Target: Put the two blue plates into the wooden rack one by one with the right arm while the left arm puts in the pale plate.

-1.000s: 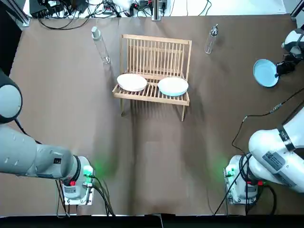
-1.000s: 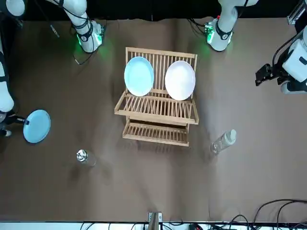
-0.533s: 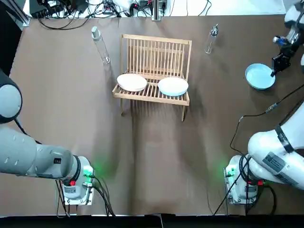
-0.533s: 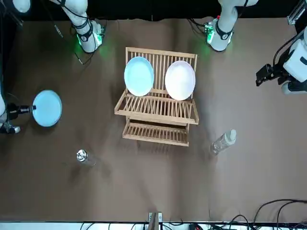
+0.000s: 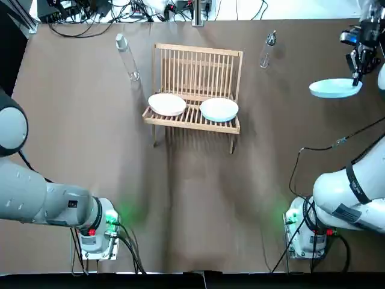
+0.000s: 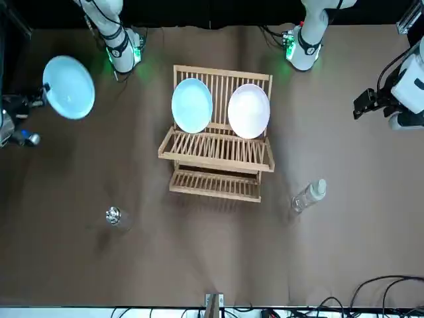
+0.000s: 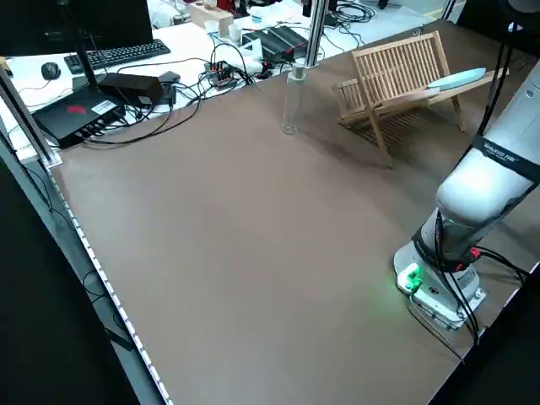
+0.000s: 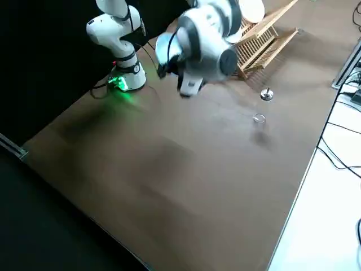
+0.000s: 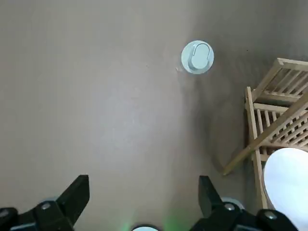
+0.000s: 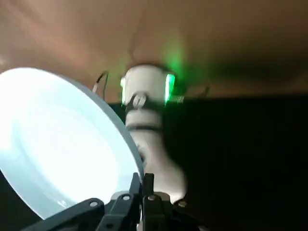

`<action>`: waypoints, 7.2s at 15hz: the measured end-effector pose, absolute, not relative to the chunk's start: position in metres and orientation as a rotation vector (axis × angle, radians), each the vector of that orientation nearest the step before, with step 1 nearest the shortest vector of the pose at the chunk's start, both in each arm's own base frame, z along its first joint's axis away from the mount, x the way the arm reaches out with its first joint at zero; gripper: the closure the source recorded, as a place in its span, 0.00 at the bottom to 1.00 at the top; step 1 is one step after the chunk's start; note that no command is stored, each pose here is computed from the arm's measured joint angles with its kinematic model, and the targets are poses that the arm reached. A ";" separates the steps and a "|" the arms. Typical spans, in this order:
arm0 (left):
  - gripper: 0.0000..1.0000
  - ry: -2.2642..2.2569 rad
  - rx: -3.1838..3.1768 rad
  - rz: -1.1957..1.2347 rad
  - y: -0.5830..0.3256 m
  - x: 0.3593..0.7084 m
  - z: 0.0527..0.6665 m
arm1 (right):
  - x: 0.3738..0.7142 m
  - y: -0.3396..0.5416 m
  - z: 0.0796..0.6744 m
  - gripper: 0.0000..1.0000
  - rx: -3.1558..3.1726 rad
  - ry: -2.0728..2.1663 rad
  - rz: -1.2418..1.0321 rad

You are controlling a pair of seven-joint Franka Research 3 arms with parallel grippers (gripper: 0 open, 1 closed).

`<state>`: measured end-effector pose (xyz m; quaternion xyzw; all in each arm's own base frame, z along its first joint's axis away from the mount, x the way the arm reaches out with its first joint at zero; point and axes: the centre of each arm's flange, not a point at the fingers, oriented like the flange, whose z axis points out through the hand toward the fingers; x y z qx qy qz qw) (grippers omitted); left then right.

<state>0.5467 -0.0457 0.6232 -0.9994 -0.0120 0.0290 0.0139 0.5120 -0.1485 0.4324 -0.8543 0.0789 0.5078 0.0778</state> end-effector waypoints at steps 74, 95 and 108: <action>0.00 -0.032 -3.110 0.113 -0.048 0.550 0.615 | 0.583 0.106 0.473 0.22 -2.870 0.378 0.799; 0.00 -0.031 -3.110 0.117 -0.048 0.550 0.616 | 0.555 0.042 0.583 0.00 -2.982 0.317 0.125; 0.00 -0.031 -3.110 0.117 -0.048 0.550 0.616 | 0.523 0.051 0.590 0.00 -3.067 -0.042 0.183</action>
